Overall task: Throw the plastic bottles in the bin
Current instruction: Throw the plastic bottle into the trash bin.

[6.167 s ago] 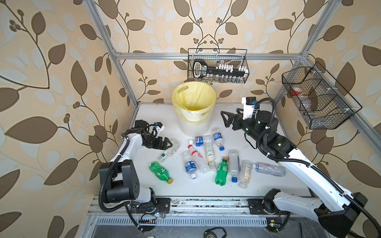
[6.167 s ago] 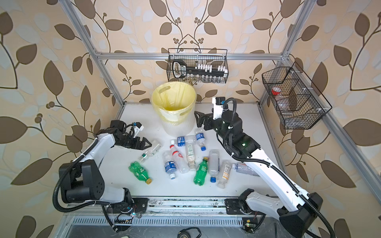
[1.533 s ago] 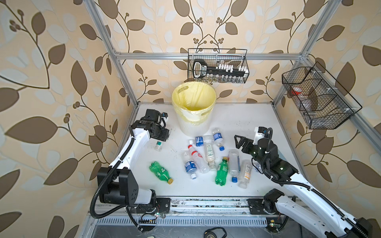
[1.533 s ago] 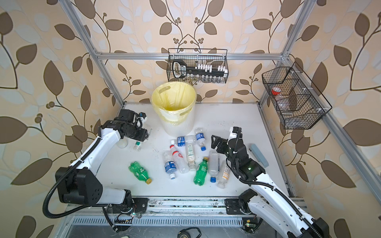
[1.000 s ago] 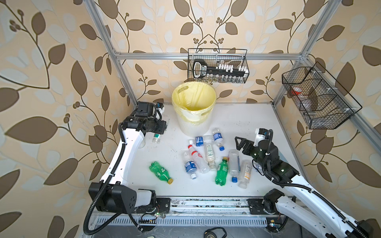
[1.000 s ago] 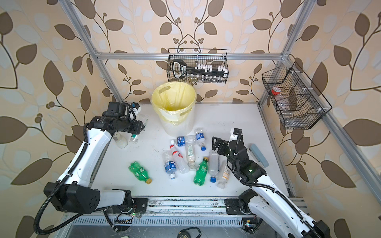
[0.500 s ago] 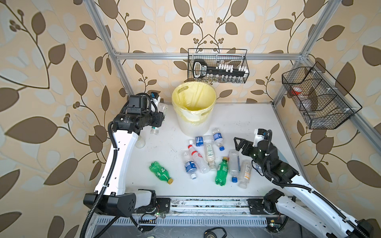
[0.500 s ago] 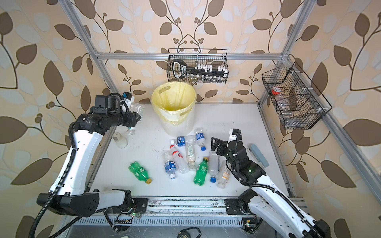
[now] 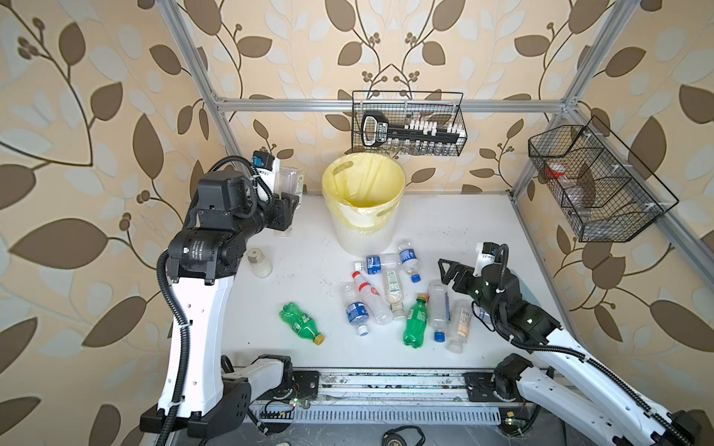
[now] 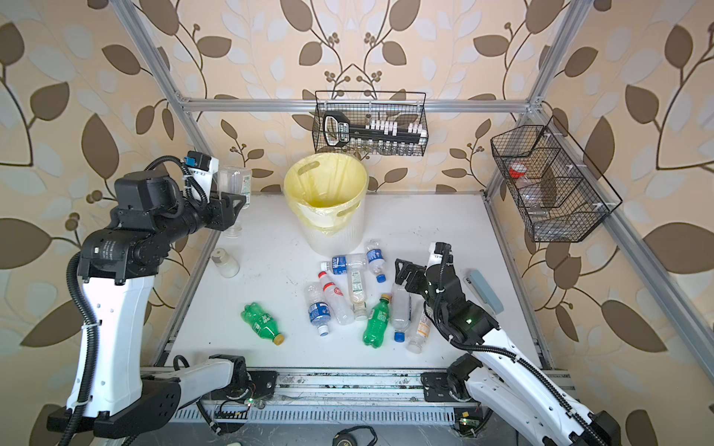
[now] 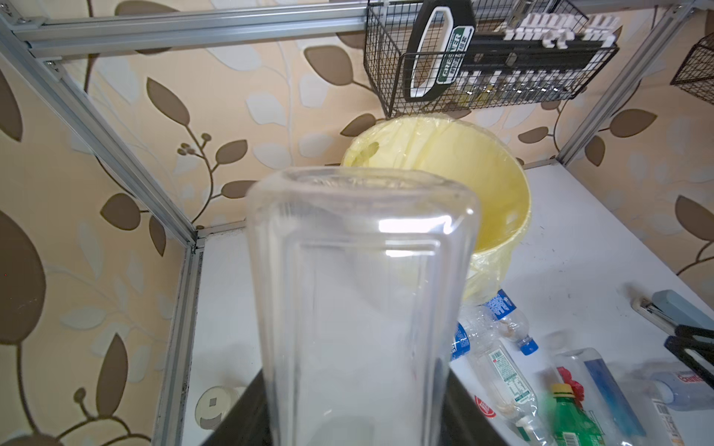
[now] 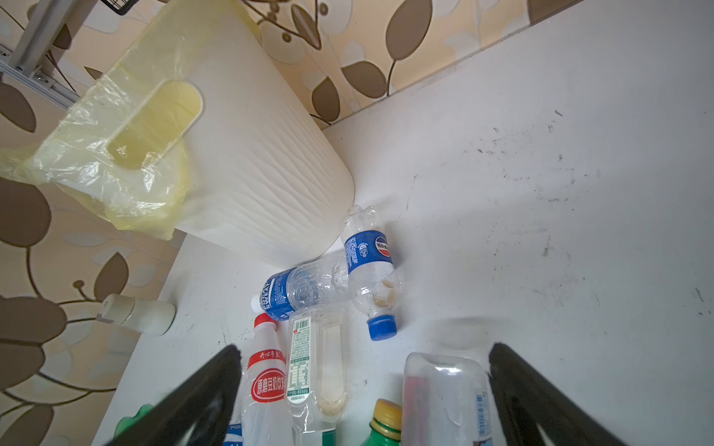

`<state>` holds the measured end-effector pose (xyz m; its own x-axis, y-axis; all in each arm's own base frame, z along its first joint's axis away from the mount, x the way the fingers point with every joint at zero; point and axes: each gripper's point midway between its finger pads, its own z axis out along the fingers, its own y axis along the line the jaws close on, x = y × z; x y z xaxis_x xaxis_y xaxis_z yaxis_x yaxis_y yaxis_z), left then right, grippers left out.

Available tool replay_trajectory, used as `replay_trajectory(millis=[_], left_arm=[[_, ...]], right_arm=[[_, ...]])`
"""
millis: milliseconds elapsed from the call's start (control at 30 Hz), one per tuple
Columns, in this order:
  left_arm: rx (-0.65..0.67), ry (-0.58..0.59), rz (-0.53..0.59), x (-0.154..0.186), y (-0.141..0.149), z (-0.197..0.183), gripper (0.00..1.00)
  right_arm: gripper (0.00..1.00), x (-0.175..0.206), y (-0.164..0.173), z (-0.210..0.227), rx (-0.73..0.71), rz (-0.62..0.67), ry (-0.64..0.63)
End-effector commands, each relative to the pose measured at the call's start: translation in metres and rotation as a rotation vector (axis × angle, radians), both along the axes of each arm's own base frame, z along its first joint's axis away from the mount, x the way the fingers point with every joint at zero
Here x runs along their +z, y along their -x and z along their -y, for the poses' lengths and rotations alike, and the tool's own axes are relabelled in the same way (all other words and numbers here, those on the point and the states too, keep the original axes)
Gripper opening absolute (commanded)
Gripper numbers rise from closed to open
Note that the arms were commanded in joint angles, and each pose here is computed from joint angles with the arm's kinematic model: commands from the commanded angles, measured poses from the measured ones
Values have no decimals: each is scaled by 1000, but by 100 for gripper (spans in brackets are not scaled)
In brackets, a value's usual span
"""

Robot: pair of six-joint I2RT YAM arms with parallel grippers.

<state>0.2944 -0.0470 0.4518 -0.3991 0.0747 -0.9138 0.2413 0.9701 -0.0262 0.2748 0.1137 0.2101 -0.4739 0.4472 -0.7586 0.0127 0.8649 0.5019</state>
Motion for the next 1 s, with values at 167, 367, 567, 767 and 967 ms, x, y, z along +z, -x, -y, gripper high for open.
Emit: replay_trajectory(millis=[167, 367, 567, 767, 967], left_arm=[[-66, 70, -39, -10, 9, 14, 38], [-92, 142, -4, 10, -20, 24, 36], [-130, 205, -14, 21, -107, 61, 34], [-145, 277, -44, 24, -172, 92, 99], [-91, 213, 139, 80, -136, 66, 99]], right_arm=[[100, 28, -4, 0, -13, 49, -25], [100, 28, -3, -1, -13, 44, -26], [100, 30, 1, 7, -38, 48, -11], [100, 37, 3, 10, -47, 55, -2], [100, 37, 8, 20, -74, 62, 21]])
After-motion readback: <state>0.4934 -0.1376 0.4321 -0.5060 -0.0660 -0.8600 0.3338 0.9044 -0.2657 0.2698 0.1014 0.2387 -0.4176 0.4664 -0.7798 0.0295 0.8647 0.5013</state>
